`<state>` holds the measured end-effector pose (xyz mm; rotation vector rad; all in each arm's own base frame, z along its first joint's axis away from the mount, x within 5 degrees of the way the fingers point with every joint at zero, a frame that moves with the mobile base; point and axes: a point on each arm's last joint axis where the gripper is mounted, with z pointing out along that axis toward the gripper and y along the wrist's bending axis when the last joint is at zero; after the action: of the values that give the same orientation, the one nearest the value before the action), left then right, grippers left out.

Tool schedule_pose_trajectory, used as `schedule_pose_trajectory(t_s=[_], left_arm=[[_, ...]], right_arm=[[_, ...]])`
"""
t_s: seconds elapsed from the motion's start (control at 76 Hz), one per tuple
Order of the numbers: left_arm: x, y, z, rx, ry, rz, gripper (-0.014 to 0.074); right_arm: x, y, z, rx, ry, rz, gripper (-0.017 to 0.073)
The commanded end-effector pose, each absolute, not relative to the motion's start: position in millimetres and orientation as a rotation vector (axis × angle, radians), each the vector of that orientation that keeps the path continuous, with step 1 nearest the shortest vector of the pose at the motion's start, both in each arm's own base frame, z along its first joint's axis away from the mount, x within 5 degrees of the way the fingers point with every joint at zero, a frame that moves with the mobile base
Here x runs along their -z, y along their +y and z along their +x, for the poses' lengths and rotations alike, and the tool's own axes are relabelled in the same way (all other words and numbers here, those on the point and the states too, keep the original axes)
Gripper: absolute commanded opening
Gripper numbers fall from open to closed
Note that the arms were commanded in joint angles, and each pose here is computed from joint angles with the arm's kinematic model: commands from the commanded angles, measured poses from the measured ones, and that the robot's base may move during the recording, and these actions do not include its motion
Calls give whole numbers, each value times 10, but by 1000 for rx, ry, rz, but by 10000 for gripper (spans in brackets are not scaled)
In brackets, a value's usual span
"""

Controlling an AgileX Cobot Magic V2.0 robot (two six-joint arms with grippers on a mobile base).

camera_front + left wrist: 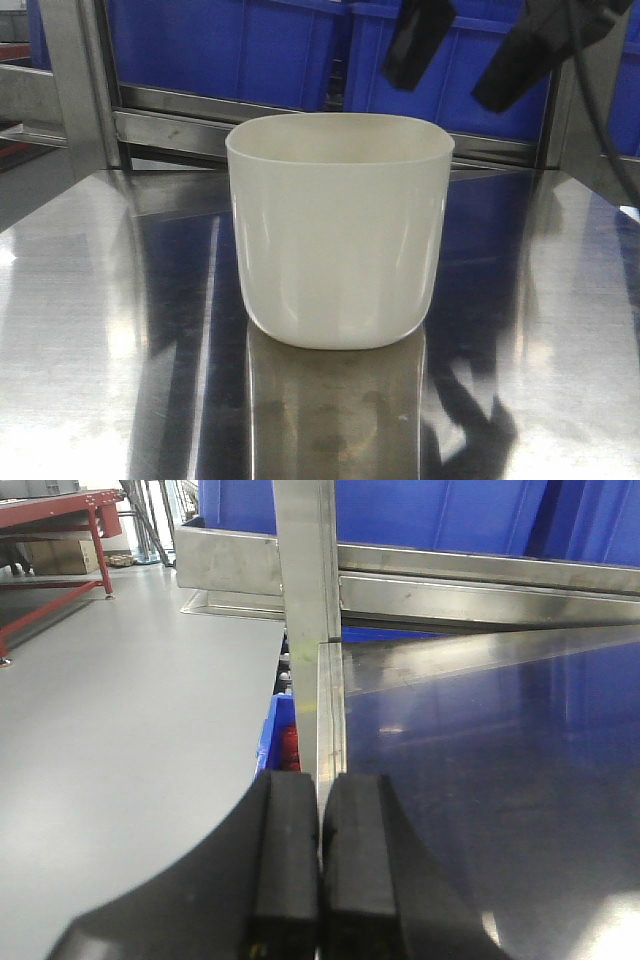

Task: Move white bin to right shelf second layer
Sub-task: 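Lower the right gripper over the white bin's rim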

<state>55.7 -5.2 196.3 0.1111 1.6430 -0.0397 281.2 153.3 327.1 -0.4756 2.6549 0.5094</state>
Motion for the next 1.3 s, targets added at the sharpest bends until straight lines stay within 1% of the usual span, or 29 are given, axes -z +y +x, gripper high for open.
schedule_pose_trajectory(t_s=[0.0, 0.474, 1.066, 1.29], left_arm=[[-1924, -55, 564, 47, 1580, 108, 85], [-1924, -55, 564, 47, 1580, 108, 85], [-1924, -55, 564, 47, 1580, 108, 85], [-1924, -55, 564, 47, 1580, 108, 85]], right_arm=[[-3428, 1553, 2837, -546, 2577, -453, 568], [-2933, 1660, 3102, -492, 2724, -460, 568], [-2759, 1696, 3187, -481, 2761, -454, 568], [-2753, 1703, 3209, -481, 2745, -447, 568]])
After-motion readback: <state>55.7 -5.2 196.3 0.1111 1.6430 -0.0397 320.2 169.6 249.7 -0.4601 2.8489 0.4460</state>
